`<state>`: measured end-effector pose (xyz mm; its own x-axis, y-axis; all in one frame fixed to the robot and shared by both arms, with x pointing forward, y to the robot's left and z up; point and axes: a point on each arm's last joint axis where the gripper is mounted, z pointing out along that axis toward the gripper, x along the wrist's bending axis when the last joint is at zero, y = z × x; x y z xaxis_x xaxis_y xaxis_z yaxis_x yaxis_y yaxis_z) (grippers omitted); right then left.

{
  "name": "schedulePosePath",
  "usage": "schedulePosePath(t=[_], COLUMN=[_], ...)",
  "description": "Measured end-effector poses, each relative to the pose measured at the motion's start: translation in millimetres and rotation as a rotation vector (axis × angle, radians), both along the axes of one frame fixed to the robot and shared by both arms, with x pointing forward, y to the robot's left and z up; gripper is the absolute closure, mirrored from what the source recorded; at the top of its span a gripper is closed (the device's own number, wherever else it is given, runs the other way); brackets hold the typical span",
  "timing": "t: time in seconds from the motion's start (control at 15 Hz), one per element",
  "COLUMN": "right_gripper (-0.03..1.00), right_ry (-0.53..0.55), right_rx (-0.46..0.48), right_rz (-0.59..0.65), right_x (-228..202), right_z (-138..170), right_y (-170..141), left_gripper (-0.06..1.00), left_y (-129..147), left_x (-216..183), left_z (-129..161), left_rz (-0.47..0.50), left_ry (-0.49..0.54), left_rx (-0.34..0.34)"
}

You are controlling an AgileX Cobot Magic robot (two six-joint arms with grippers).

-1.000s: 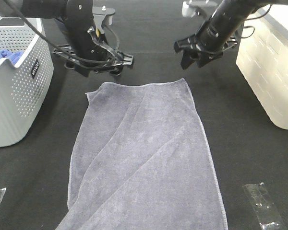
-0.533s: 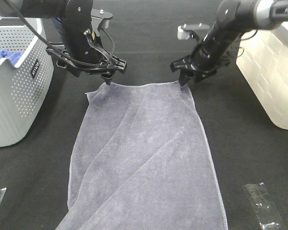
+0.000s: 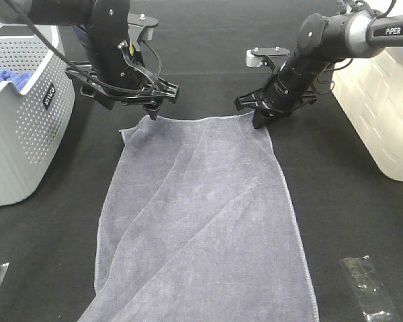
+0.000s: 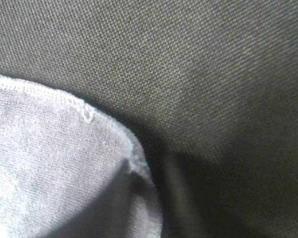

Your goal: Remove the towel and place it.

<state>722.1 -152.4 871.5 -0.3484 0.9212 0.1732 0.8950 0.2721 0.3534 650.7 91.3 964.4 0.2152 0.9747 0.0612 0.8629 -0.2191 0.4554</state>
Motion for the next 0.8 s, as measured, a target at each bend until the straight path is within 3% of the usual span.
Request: schedulePosePath(t=[0.07,0.13,0.33,0.8], right_gripper=[0.94,0.97,0.97,0.97], right_ry=[0.002,0.005,0.028,0.055], right_rx=[0.008,0.01,-0.011,-0.279], right_rz=[-0.005,-0.006,0.022,-0.062], right_x=[0,0,2,6], right_z=[0,0,8,52], right_y=[1,1,1,-23], left_gripper=[0.22,0.22,0.22,0.25], left_y=[0,0,0,-1], left_x=[0,0,0,1], left_z=[0,0,0,1], left_rz=[0.0,0.0,0.001,-0.003], left_ry=[0.0,0.0,0.0,-0.016], left_rx=[0.0,-0.001,-0.001,-0.008])
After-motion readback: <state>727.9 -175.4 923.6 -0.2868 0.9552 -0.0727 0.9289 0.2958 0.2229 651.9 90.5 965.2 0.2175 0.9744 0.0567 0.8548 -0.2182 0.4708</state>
